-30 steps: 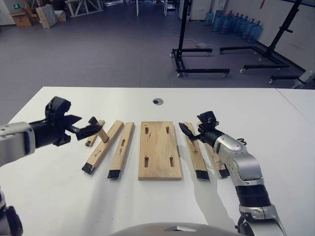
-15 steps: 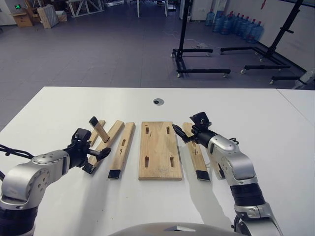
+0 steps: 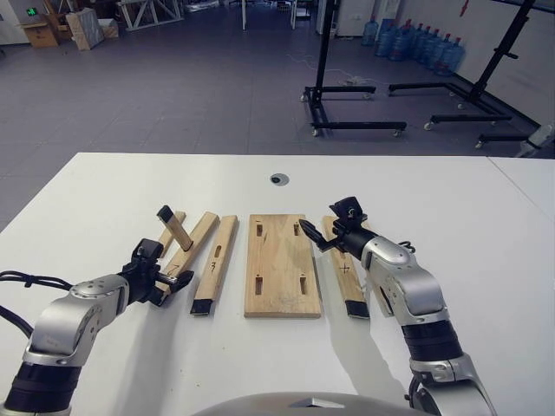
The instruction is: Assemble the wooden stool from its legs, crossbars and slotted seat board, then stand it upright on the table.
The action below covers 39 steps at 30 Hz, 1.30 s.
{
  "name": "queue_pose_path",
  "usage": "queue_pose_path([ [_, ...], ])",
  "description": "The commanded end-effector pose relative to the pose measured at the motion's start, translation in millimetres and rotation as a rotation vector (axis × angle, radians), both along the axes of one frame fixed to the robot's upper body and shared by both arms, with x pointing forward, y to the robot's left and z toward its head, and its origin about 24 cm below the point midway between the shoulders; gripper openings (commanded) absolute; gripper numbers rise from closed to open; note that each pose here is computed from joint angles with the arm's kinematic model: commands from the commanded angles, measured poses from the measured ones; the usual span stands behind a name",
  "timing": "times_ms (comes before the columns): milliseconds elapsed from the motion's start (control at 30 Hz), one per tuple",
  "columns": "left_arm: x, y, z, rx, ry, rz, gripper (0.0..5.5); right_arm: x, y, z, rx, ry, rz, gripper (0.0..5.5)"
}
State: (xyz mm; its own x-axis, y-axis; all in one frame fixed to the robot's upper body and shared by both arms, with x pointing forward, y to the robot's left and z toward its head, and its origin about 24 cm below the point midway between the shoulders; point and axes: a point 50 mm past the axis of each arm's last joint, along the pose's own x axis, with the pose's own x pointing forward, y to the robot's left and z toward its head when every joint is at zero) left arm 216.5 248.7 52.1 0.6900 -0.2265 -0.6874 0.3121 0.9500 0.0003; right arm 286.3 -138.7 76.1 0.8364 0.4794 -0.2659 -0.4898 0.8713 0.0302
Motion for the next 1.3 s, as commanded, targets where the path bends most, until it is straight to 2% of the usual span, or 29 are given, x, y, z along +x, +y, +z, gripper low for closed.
queue_pose_path([
  [33, -1.2, -0.6, -9.0, -0.004, 0.012, -0.006, 4.72, 2.4, 2.5, 3.4, 0.000, -0.001, 0.009, 4.95],
  [367, -2.3, -1.7, -16.9, 0.025, 0.017, -0.029, 3.38, 4.7, 6.7, 5.0, 0.004, -0.003, 0.023, 4.95],
  [633, -5.4, -0.8, -26.5, 0.041, 0.032, -0.032, 2.07, 5.6, 9.0, 5.9, 0.006, -0.005, 0.030, 4.95],
  [867, -1.4, -3.1, -24.9, 0.042, 0.009, -0.033, 2.04, 5.6, 10.7, 5.1, 0.010, -0.006, 0.031, 4.95],
  [1033, 16.2, -1.3, 6.6, 0.029, -0.108, -0.030, 2.04, 6.0, 9.8, 5.0, 0.009, -0.008, 0.031, 4.95],
  [1133, 31.9, -3.5, 45.0, -0.020, -0.225, -0.048, 2.04, 7.2, 8.5, 5.5, 0.007, -0.012, 0.030, 4.95],
  [1300, 48.1, -23.6, 117.5, -0.260, -0.419, -0.168, 2.04, 13.7, -0.6, 12.6, 0.024, -0.026, 0.009, 4.95],
])
